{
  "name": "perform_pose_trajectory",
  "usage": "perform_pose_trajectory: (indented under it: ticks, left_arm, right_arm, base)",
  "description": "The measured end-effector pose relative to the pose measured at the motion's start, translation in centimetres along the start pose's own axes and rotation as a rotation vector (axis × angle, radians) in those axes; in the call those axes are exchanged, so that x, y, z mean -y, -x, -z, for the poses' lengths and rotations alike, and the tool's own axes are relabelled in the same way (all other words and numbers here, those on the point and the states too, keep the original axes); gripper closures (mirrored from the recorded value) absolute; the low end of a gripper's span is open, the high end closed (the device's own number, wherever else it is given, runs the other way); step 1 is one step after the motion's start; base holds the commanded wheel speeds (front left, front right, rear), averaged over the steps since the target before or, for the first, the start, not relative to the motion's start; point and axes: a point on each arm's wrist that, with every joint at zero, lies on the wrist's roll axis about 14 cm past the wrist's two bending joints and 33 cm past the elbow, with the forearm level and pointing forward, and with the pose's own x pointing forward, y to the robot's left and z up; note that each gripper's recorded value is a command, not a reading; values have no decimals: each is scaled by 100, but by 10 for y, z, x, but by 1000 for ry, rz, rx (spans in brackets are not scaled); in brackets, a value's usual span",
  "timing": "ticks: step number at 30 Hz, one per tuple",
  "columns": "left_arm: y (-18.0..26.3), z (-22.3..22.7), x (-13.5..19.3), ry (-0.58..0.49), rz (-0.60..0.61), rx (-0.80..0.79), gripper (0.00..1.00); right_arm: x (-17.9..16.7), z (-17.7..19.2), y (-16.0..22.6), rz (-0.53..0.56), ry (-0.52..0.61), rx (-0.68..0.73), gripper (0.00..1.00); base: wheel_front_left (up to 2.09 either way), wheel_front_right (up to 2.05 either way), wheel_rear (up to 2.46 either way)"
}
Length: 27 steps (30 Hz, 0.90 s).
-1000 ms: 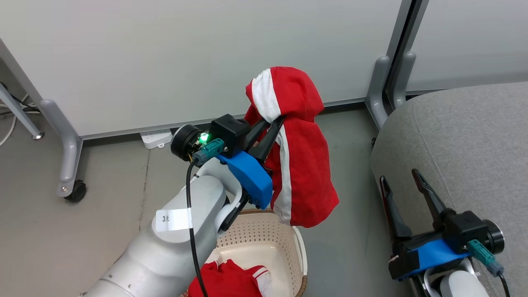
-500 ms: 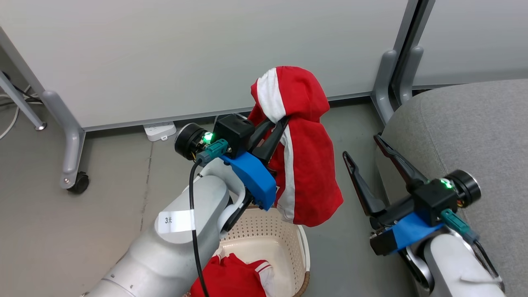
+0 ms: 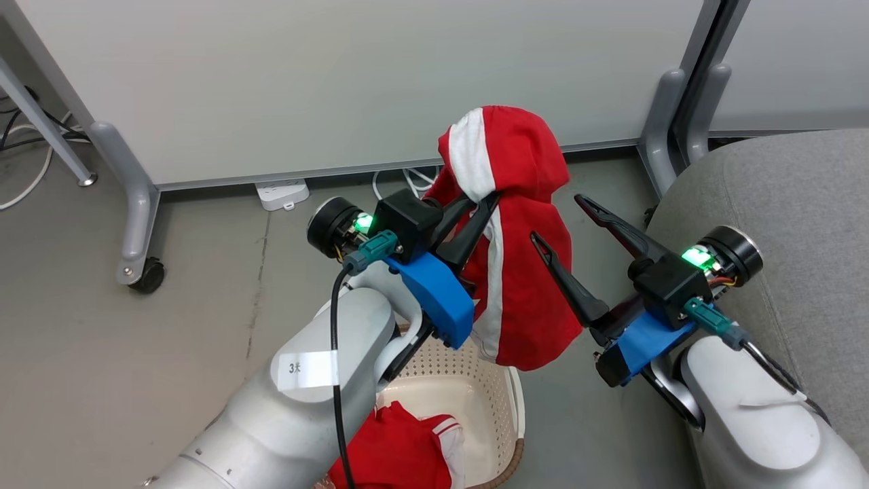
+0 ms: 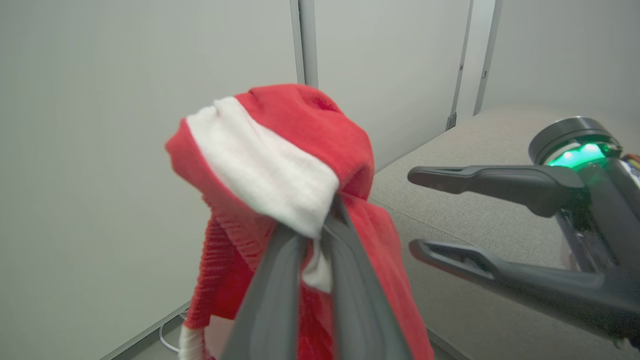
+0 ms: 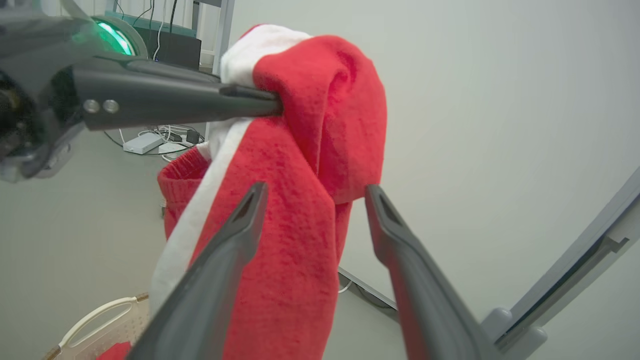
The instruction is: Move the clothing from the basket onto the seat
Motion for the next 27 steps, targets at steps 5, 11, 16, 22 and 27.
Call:
perform_pose_trajectory:
  ticks: [5, 11, 16, 22, 27]
  left_arm:
    - [0, 0, 1, -5, 7, 2, 100]
    - [-1, -1, 2, -9, 16, 7, 100]
    - [-2, -1, 3, -9, 21, 7, 100]
    - [-3, 2, 3, -8, 28, 1, 100]
    - [-5, 2, 4, -9, 35, 3, 100]
  right_arm:
    - [-5, 12, -7, -48, 11, -41, 0]
    - [-17, 27, -14, -108, -3, -91, 0]
    - [-27, 35, -19, -150, -32, -117, 0]
    - [-33, 38, -26, -174, -61, -125, 0]
    - [-37, 36, -33, -181, -85, -120, 0]
  base:
    - [0, 0, 0]
    - [0, 0, 0]
    - [0, 0, 0]
    - [0, 0, 0]
    - [0, 0, 0]
